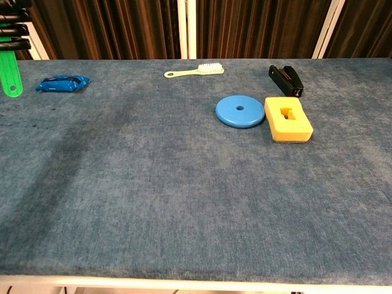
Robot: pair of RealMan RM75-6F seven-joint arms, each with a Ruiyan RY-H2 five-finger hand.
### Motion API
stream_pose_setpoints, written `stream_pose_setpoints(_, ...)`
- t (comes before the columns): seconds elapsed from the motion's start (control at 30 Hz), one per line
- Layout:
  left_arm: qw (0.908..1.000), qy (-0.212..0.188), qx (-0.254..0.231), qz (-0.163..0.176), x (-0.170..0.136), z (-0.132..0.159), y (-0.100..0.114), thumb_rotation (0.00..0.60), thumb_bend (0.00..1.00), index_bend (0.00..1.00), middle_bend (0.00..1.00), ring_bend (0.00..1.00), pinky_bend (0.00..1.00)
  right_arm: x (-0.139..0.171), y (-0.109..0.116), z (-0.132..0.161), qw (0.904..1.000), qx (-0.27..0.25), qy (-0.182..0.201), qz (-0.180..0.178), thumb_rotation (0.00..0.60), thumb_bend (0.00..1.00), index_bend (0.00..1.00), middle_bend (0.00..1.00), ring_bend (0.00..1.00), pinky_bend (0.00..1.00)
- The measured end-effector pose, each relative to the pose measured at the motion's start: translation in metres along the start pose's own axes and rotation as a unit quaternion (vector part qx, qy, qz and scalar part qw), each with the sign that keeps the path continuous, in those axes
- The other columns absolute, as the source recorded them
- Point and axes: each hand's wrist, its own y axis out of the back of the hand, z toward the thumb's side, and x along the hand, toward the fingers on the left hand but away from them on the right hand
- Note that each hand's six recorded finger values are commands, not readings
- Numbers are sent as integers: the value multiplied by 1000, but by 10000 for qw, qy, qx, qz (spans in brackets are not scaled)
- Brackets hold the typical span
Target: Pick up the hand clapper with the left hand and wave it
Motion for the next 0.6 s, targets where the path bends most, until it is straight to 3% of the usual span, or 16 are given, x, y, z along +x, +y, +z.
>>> stream_pose_setpoints(0.13,9993,-115,352,65,0,1,2,600,663,1000,1000,1000,1000,0,-1,0,10000,-1,-10,12,600,311,0,0,0,0)
stream_pose_setpoints(0.23,9901,-370,1332,229,1,2,8,600,663,1000,1000,1000,1000,0,-1,-1,10000,-4,-9,18,600,311,0,0,0,0)
stream_pose_setpoints(0.27,9828,-479,1761,299,1,2,10,600,663,1000,1000,1000,1000,0,-1,-1,10000,-6,-9,19,600,311,0,0,0,0)
stream_pose_setpoints(0.33,9502,-753,2986,478,3,2,16,600,663,1000,1000,1000,1000,0,-1,-1,10000,-15,-5,21,600,311,0,0,0,0)
stream_pose_setpoints(0.37,9280,-868,3580,559,4,1,18,600,663,1000,1000,1000,1000,0,-1,-1,10000,-15,-3,19,600,311,0,0,0,0)
stream_pose_setpoints(0.4,8902,-1008,4391,670,5,-2,22,600,663,1000,1000,1000,1000,0,0,-1,10000,-19,-4,15,600,311,0,0,0,0)
stream_pose_setpoints(0.47,8184,-1191,5558,845,7,-7,30,600,663,1000,1000,1000,1000,0,0,-2,10000,-23,-11,10,600,311,0,0,0,0)
stream_pose_setpoints(0.5,7513,-1332,6389,976,9,-12,36,600,663,1000,1000,1000,1000,1,0,-2,10000,-23,-18,10,600,311,0,0,0,0)
stream_pose_setpoints(0.53,7247,-1391,6671,1019,9,-14,37,600,663,1000,1000,1000,1000,1,0,-3,10000,-22,-23,12,600,311,0,0,0,0)
stream_pose_setpoints(0.57,6865,-1485,7036,1071,9,-16,39,600,663,1000,1000,1000,1000,0,0,-3,10000,-22,-24,12,600,311,0,0,0,0)
stream_pose_setpoints(0.6,6413,-1608,7417,1127,9,-19,40,600,663,1000,1000,1000,1000,0,0,-3,10000,-23,-23,12,600,311,0,0,0,0)
